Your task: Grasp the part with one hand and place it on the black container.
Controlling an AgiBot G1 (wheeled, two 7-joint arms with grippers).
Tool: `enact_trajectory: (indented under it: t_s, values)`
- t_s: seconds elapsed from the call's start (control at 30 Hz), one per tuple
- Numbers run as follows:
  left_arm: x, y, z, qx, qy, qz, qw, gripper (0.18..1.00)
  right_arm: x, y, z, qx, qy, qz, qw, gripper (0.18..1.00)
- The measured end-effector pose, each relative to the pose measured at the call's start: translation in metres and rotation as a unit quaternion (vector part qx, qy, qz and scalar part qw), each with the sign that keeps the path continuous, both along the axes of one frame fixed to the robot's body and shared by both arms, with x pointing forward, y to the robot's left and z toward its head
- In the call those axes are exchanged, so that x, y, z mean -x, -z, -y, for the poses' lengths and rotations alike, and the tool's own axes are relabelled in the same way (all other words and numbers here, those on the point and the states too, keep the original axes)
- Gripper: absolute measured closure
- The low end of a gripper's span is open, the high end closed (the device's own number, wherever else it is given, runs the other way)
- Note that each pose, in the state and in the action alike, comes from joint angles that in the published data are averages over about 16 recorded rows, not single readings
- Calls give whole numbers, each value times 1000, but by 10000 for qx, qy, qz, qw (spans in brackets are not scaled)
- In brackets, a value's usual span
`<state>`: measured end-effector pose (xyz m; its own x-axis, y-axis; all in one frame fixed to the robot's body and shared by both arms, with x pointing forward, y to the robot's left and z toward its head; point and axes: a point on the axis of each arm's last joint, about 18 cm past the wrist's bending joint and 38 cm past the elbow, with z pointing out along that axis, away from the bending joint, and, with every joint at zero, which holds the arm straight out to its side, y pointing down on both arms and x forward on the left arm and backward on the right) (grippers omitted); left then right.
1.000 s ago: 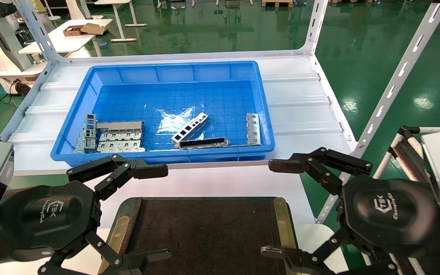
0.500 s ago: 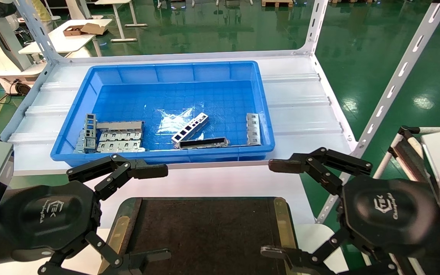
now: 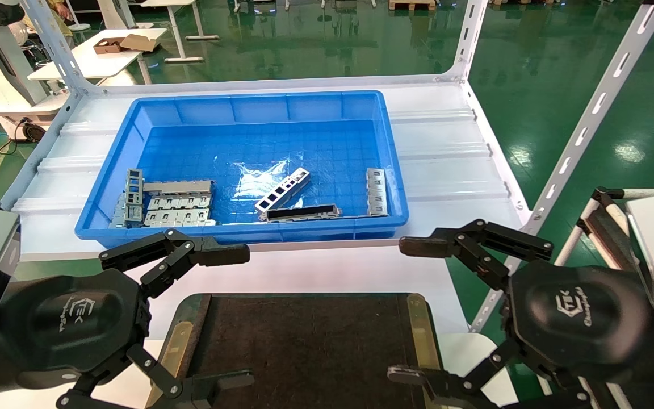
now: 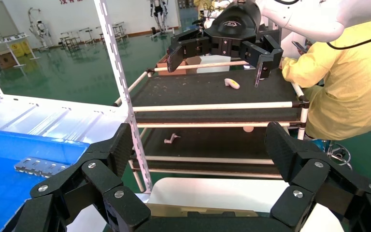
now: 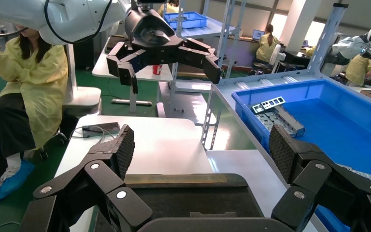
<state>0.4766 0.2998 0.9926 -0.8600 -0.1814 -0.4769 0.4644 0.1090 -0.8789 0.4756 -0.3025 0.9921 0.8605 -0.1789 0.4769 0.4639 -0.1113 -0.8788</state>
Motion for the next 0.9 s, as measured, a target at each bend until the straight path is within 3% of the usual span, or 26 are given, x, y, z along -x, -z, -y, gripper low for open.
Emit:
enact_trajectory:
  t_s: [0.9]
  values:
    - [-3, -1, -1, -2, -44, 42, 10000, 184, 0, 0, 0, 0, 0, 0, 10000, 178]
